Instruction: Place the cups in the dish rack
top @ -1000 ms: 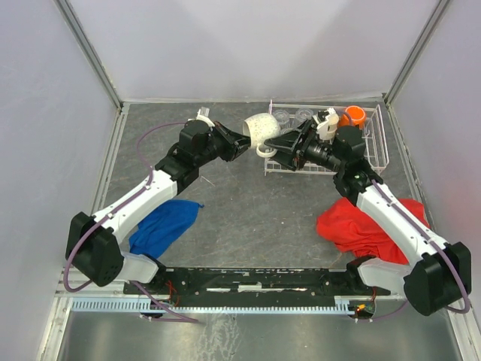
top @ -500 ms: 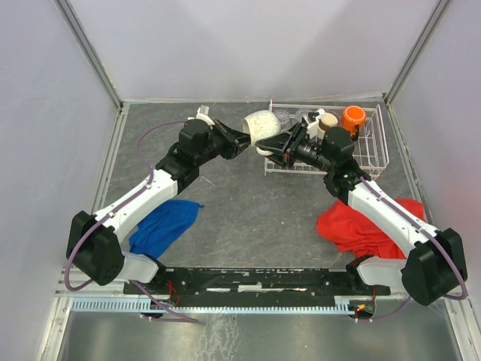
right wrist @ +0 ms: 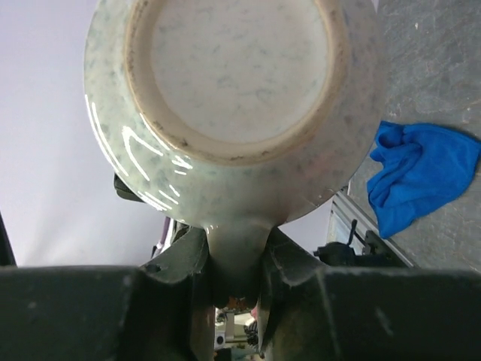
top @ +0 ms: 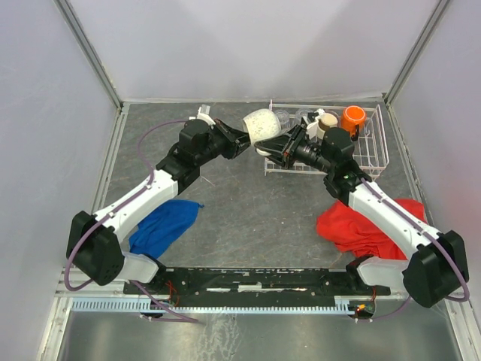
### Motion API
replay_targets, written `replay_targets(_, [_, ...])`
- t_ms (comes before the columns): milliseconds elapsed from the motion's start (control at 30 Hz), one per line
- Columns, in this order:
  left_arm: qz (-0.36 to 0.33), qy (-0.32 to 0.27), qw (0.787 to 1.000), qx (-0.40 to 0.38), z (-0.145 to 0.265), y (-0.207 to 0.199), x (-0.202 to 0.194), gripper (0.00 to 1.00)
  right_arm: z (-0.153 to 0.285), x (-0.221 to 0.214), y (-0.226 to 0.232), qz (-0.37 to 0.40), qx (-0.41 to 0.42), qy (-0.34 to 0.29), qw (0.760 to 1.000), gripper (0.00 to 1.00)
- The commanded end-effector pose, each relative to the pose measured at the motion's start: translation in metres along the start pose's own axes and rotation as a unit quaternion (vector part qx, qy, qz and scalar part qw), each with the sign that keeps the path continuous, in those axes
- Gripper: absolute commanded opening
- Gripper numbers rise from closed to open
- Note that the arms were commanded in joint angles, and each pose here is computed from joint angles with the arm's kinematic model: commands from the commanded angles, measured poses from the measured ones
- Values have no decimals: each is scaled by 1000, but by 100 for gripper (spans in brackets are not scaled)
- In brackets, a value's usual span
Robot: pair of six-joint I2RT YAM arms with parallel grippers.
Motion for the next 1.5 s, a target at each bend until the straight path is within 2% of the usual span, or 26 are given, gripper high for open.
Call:
replay_targets(0, [-15, -25, 997, -65, 22, -42, 12, 21, 15, 12, 22, 129, -12, -22, 991, 1])
replay_targets(133, [-30, -35, 998, -43, 28, -34, 14, 48, 39, 34, 26, 184, -45, -26, 981, 1])
replay_targets(267, [-36, -39, 998, -14, 34, -22, 16, 58, 61, 64, 27, 241, -79, -32, 967, 1])
replay_targets(367, [-36, -37, 999, -4, 39, -14, 16, 59, 72, 77, 21, 304, -122, -8, 945, 1])
replay_targets(467, [-37, -37, 999, 2, 44, -9, 17, 59, 84, 88, 10, 379, -172, 33, 909, 1])
replay_targets(600, [-38, -40, 998, 14, 52, 0, 19, 59, 100, 106, 2, 514, -200, 57, 832, 1])
replay_targets(700, [-36, -41, 998, 20, 56, 6, 22, 59, 109, 122, -5, 568, -226, 67, 789, 1])
replay_targets(867, [-36, -43, 998, 31, 64, 14, 27, 59, 114, 145, -19, 602, -264, 97, 747, 1])
replay_targets(1200, [-38, -45, 997, 53, 75, 26, 31, 59, 140, 204, -50, 643, -330, 92, 685, 1])
replay_targets(1333, [-35, -45, 997, 60, 75, 32, 30, 59, 140, 214, -68, 653, -335, 123, 669, 1])
replay_targets(1467, [-35, -45, 996, 65, 73, 33, 32, 58, 140, 227, -81, 666, -331, 115, 659, 1])
Point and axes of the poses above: each gripper's point midway between its finger pads, its own z axis back along the fingers, its own y axis along the line the jaws close on, x = y × z, the point moved 4 cm from there along z, back along the fingers, and after that the axes turned 4 degrees about -z, right-handed, at the moved point
